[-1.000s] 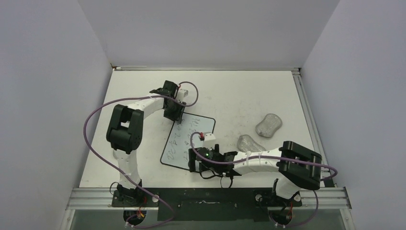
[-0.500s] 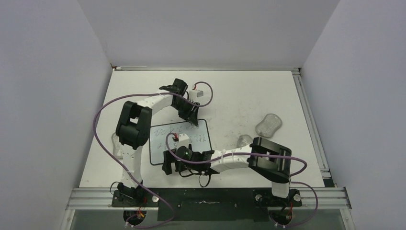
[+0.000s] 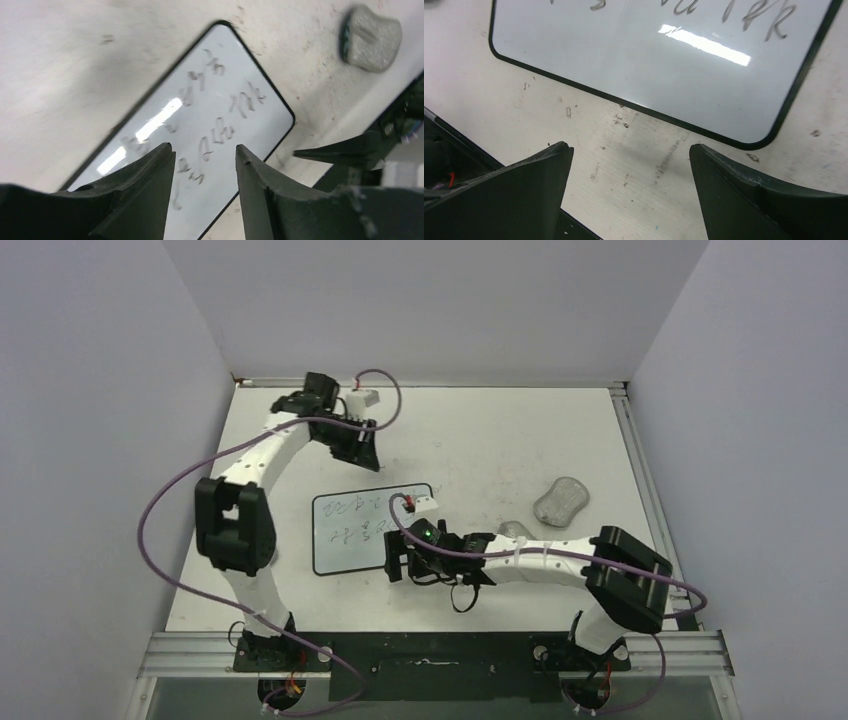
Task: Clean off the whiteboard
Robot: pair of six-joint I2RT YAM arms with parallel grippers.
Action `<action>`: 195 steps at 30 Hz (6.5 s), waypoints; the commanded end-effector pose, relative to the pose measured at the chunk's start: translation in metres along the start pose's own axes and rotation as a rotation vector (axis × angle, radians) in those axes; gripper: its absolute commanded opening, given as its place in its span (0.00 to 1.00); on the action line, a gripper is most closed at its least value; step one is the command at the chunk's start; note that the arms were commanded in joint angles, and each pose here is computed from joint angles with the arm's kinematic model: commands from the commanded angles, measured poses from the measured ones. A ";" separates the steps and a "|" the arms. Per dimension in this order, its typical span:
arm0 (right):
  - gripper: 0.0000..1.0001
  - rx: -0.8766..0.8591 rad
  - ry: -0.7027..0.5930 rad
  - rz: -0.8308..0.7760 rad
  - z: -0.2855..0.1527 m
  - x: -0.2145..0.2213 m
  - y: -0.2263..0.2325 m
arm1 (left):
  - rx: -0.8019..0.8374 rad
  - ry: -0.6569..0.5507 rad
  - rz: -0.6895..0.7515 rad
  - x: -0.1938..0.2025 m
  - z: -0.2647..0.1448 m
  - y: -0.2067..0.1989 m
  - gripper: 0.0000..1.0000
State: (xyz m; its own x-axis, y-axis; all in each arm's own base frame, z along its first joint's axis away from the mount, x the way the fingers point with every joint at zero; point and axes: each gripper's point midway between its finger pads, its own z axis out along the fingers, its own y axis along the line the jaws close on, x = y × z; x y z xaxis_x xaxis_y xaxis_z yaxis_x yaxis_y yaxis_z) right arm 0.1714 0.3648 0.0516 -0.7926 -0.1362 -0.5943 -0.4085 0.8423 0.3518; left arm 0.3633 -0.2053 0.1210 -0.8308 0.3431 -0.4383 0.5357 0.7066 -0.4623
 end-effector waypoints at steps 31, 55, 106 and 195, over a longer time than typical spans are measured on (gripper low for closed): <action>0.90 0.112 -0.150 -0.002 0.120 -0.190 -0.078 | -0.562 0.029 -0.399 0.154 -0.034 0.162 0.29; 0.90 0.589 -0.289 0.108 -0.044 -0.159 -0.157 | -0.289 0.067 -0.190 0.119 -0.003 0.063 0.30; 0.05 0.355 -0.069 0.237 -0.026 -0.082 -0.178 | -0.429 0.077 -0.301 0.129 -0.008 0.122 0.19; 0.05 0.087 -0.131 0.301 -0.024 -0.089 -0.101 | -0.342 0.093 -0.287 0.112 0.004 0.103 0.13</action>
State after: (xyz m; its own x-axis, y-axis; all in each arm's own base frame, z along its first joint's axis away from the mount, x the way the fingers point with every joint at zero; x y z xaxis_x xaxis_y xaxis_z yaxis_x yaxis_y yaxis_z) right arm 0.3119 0.3263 0.1521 -0.7285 0.2962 -0.6177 -0.2033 0.7677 0.6078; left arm 0.3360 -0.0842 0.0170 -0.9682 0.0946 -0.2315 0.1575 0.9497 -0.2708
